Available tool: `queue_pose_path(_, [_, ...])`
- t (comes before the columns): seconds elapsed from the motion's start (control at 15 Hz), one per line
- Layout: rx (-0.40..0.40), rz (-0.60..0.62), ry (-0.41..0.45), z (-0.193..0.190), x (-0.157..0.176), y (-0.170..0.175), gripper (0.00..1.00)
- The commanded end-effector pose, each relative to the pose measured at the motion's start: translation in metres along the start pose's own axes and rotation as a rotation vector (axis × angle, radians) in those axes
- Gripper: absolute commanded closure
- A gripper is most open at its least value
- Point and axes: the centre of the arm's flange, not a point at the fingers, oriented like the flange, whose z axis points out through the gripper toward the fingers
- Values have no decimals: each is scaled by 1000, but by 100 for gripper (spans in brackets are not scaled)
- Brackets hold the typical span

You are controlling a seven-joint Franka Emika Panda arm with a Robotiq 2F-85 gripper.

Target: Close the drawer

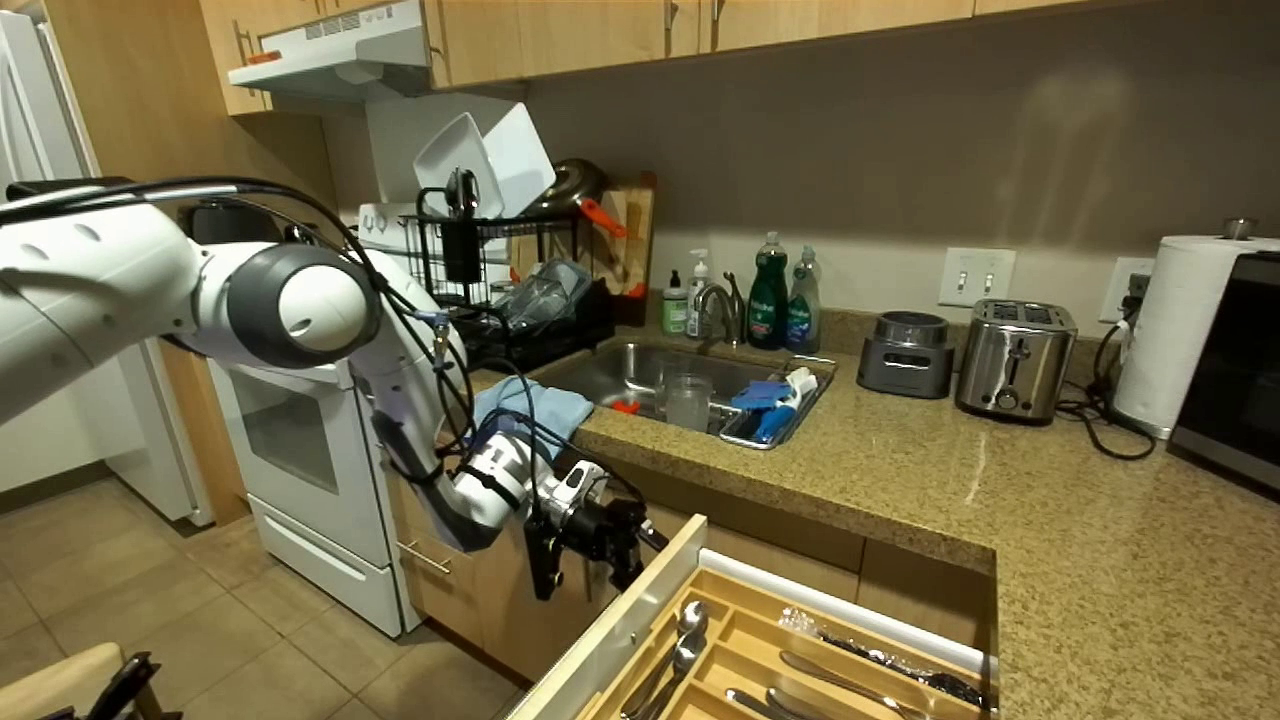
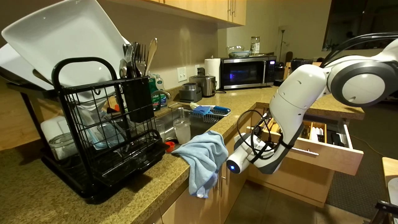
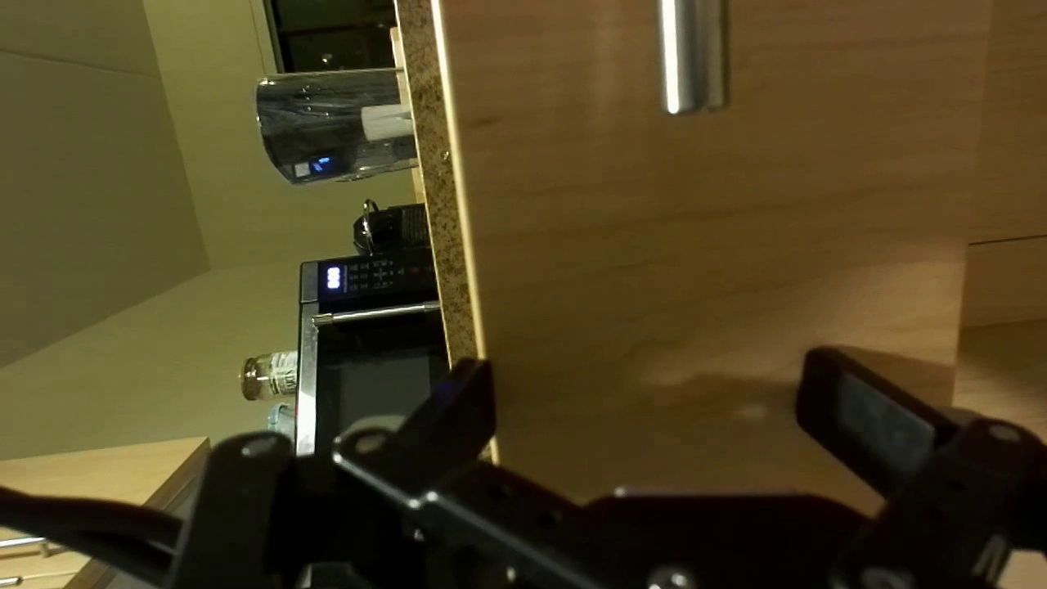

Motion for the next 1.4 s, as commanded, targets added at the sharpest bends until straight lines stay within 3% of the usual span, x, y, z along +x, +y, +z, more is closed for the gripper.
queue_pose_path(0.0, [-55, 26, -47, 40, 0, 6, 0])
queue_pose_path(0.73, [-77, 37, -47, 49, -2, 8, 0])
queue_pose_path(1.33, [-66, 18, -9, 13, -17, 2, 0])
